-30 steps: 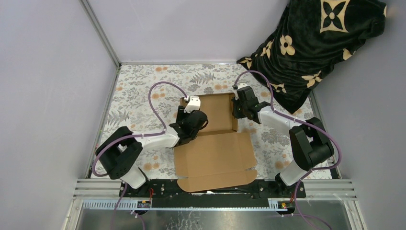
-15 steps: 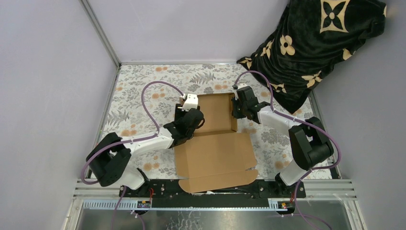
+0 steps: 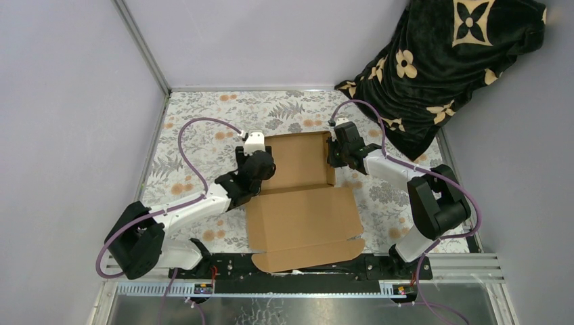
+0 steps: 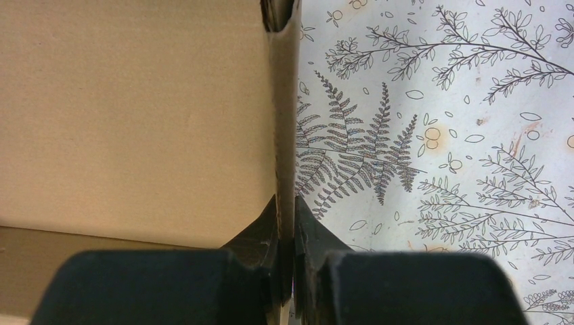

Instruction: Fold the paper box

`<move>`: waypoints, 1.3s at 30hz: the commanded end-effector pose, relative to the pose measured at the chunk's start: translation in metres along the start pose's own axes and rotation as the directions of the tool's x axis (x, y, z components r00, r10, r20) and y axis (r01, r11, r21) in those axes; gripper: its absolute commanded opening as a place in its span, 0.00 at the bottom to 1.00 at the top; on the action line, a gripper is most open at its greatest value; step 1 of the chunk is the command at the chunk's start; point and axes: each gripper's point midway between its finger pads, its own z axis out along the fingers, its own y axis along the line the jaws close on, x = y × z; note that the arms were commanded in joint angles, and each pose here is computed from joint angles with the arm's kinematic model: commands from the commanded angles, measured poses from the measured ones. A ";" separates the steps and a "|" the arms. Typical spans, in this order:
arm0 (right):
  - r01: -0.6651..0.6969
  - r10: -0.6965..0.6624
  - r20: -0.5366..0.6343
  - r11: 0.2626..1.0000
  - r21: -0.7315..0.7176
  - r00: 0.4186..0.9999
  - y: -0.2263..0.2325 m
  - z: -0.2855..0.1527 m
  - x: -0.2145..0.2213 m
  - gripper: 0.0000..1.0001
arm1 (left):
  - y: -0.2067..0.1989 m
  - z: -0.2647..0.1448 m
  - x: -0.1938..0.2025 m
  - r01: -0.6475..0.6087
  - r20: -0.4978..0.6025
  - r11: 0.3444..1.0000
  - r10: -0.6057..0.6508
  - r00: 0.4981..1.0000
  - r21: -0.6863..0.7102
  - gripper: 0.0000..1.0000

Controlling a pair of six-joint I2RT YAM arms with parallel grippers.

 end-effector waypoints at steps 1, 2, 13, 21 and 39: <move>0.004 -0.004 0.001 1.000 0.026 1.000 -0.002 0.004 -0.003 0.00 | 0.006 -0.003 0.019 0.018 -0.061 1.000 -0.018 0.998 -0.001 0.64; 0.003 -0.003 0.000 1.000 0.027 1.000 -0.002 0.004 -0.003 0.00 | 0.005 -0.004 0.023 0.025 -0.071 1.000 -0.025 0.997 0.005 0.64; 0.005 -0.005 -0.008 1.000 0.027 1.000 -0.002 0.007 -0.001 0.00 | 0.011 -0.015 0.057 0.045 -0.181 0.999 -0.046 0.982 -0.006 0.56; 0.004 -0.004 -0.012 1.000 0.029 1.000 -0.002 0.010 0.000 0.00 | 0.013 -0.023 0.083 0.030 -0.241 0.999 -0.035 0.970 -0.023 0.49; -0.002 0.002 -0.006 1.000 0.028 1.000 -0.003 0.007 0.002 0.00 | 0.008 -0.020 0.093 -0.045 -0.255 0.995 0.022 0.967 -0.084 0.03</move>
